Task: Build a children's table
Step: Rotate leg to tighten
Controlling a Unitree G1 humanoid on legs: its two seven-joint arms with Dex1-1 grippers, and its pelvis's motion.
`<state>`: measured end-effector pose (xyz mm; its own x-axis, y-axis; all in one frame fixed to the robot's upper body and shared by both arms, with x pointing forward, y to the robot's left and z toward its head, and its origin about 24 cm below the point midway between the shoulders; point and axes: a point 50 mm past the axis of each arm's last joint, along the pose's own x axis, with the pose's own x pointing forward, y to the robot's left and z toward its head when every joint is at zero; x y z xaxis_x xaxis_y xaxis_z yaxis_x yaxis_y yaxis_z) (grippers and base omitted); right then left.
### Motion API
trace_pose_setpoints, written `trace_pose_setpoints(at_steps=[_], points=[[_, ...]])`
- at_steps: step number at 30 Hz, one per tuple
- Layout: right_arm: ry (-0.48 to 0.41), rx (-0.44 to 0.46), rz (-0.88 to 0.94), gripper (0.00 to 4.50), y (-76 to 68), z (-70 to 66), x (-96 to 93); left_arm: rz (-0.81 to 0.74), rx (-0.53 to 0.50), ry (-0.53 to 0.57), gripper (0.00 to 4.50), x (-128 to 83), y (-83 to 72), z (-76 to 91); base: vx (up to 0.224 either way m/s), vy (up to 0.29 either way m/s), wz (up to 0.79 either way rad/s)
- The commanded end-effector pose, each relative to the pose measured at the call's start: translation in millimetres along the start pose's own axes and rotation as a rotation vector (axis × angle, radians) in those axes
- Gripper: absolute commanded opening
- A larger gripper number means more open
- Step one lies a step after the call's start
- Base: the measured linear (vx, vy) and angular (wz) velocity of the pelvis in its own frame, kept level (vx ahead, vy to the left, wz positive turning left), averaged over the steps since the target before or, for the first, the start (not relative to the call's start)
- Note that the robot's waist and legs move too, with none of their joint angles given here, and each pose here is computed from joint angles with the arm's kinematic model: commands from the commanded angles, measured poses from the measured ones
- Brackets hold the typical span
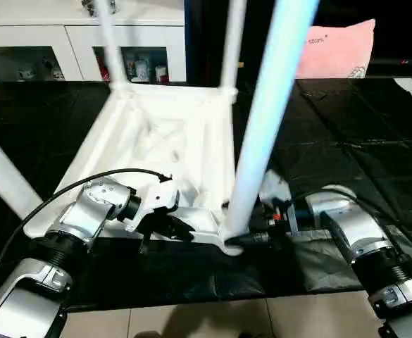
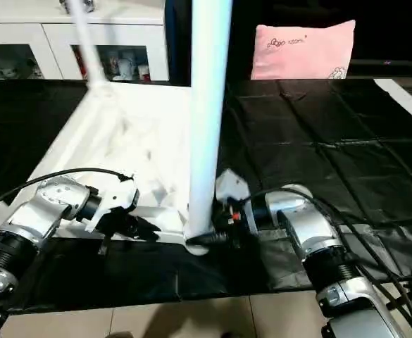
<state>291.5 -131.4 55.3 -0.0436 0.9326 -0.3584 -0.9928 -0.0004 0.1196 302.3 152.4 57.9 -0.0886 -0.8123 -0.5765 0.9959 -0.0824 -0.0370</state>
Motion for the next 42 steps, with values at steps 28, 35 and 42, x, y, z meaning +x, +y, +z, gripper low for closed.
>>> trace_pose_setpoints(at_steps=[28,35,42], points=[[-0.125,0.275,-0.43,2.53,-19.0,-12.9,41.0,0.412,-0.179,-0.126,0.0,10,37.1,26.2,0.0,0.0,0.0],[-0.093,0.438,-0.719,2.52,-36.1,-14.4,78.5,0.633,-0.303,-0.215,0.0,34,52.6,46.8,0.0,0.0,0.0],[-0.163,0.507,-0.777,3.08,-45.6,-0.8,86.8,0.687,-0.286,-0.195,0.0,42,56.0,55.5,0.0,0.0,0.0]])
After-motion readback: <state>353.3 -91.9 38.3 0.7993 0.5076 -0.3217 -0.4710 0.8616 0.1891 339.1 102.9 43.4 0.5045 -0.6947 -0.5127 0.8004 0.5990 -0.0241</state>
